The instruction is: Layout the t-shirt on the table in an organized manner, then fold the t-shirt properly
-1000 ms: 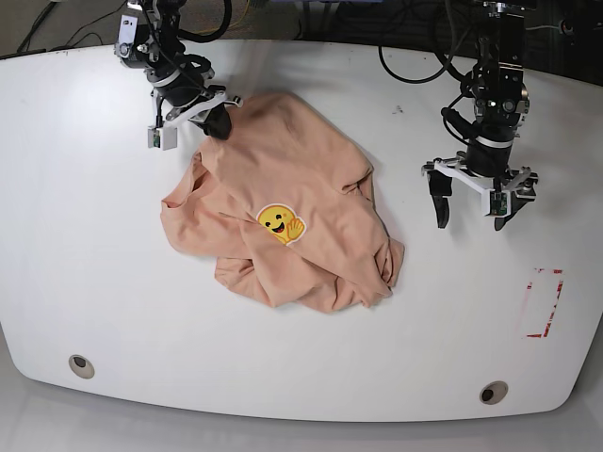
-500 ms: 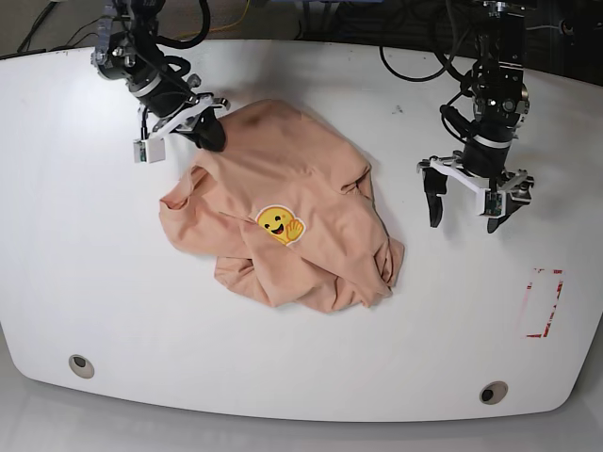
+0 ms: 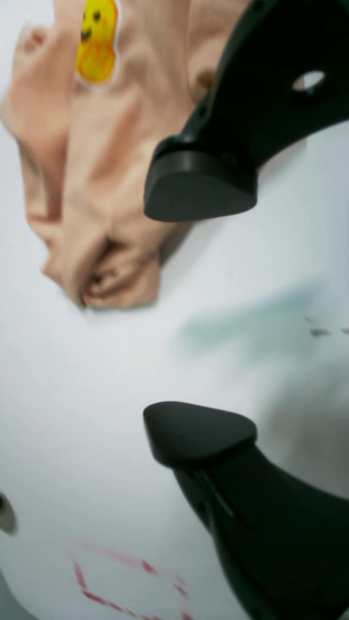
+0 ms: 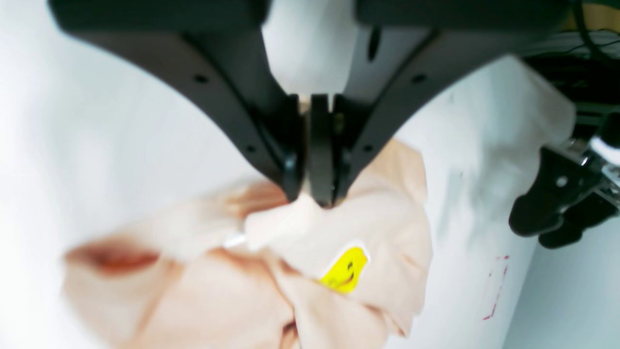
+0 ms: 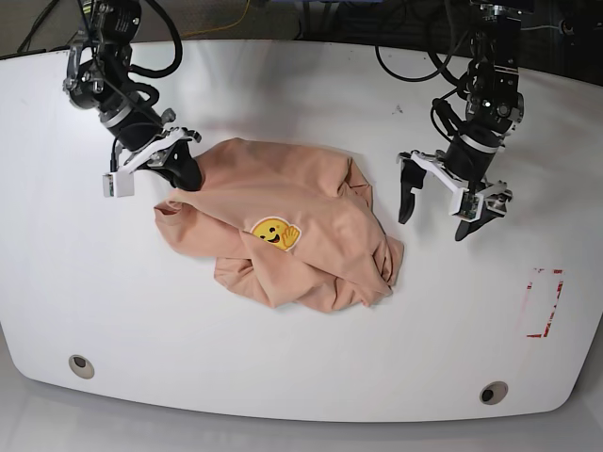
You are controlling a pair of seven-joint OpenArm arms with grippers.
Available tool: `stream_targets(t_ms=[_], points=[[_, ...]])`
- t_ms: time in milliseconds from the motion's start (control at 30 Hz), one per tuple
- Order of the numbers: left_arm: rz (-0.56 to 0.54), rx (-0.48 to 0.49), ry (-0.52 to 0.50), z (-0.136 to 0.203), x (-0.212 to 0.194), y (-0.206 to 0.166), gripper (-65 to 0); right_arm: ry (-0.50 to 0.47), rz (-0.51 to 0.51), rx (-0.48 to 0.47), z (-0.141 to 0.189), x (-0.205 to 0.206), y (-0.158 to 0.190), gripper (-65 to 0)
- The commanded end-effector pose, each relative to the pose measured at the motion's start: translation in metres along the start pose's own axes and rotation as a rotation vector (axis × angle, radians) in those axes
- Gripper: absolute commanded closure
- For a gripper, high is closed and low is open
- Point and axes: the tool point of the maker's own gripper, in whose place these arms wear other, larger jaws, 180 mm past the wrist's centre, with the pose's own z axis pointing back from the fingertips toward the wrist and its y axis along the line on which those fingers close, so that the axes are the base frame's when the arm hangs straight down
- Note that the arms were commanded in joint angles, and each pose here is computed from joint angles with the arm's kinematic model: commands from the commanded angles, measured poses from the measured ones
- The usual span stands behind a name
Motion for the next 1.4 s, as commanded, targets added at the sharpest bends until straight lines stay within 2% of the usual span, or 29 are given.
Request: stream_targets(t_ms=[0, 767, 933, 1033, 1233, 1367], points=[[-0.009, 0.006, -0.06, 0.0, 0.018, 0.002, -55.9, -0.07, 0.041, 0.027, 0.001, 0.026, 0.006, 0.0], [-0.005, -0.053, -0.121, -0.025, 0.045, -0.021, -56.2, -0.207, 0.279, 0.016, 0.004, 0.128, 0.003, 0.0], [0.013, -0.049, -0.089, -0.039, 0.033, -0.019, -56.2, -0.229, 0.336, 0.041, 0.005, 0.141, 0.01, 0.0], [-0.001, -0.091, -0.055, -0.052, 0.024, -0.03, -56.2, -0.238, 0.347, 0.047, 0.006, 0.145, 0.013, 0.0], [-0.097, -0.163, 0.016, -0.072, 0.003, -0.048, -56.2, -0.236, 0.361, 0.06, 0.004, 0.144, 0.016, 0.0], [-0.067, -0.18, 0.017, -0.078, 0.003, -0.056, -56.2, -0.224, 0.365, 0.075, 0.0, 0.141, 0.021, 0.0]])
